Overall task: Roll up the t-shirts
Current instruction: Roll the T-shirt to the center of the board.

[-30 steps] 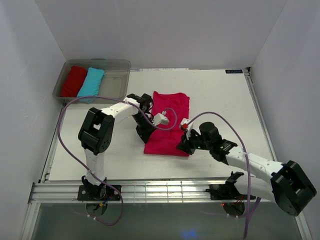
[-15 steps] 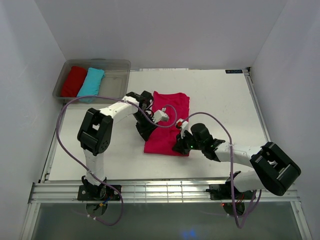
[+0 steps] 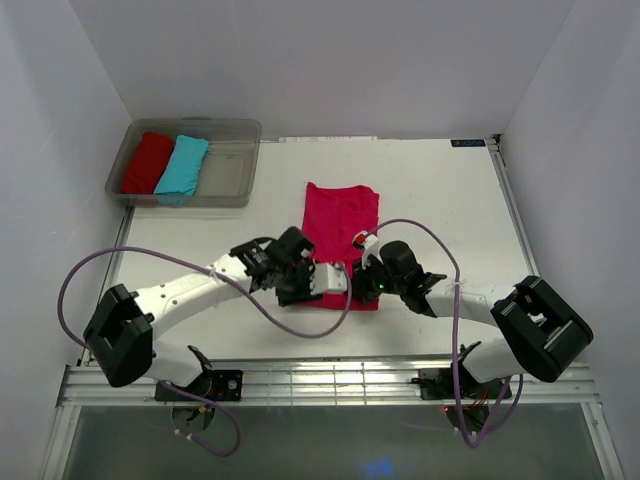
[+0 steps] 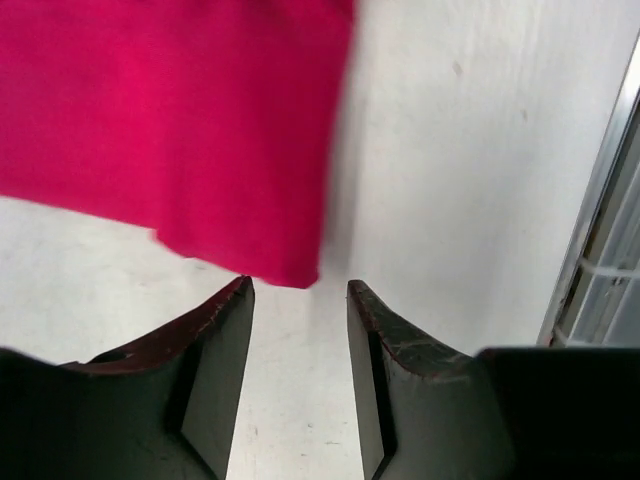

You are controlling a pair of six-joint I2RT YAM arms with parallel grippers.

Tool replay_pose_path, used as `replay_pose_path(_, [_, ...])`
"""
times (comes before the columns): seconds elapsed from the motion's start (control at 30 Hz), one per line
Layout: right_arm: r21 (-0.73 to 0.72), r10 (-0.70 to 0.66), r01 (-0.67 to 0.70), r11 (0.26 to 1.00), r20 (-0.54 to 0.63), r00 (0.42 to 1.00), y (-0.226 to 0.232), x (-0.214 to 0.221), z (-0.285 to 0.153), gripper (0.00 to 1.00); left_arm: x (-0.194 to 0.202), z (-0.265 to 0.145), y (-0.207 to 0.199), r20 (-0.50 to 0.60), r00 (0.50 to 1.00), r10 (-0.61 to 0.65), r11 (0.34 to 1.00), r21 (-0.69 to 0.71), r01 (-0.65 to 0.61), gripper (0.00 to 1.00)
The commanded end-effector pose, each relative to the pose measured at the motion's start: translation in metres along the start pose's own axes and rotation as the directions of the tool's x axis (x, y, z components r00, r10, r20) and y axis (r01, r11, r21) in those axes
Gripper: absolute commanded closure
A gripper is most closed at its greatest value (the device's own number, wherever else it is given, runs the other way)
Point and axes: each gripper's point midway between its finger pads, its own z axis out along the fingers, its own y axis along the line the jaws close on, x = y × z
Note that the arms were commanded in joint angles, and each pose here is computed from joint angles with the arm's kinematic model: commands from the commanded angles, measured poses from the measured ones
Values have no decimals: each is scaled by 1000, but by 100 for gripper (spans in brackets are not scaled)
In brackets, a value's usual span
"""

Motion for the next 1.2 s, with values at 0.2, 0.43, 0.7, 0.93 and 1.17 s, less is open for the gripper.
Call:
replay_pose_path(0.2, [1,-10,10,1000,70,998,2,-25,-2,92,27,33,10,-92,985,146,972,-174,-160,45])
replay_pose_path(0.43, [11,-13,12,1000,68,998,0,-21,-3,92,32,48,-4,-93,984,149,974,-155,-162,45])
replay_pose_path(0.7, [15,1,-2,1000,60,998,-2,-19,-2,92,36,37,-23,-109,984,140,986,-80,-149,46])
replay_pose_path(0.93, [14,3,-4,1000,51,999,-3,-17,-1,92,34,26,-39,-107,971,214,973,-60,-221,44])
replay_pose_path(1.17, [15,0,-1,1000,51,999,-2,-17,-2,92,30,49,-31,-132,971,199,974,-83,-211,43])
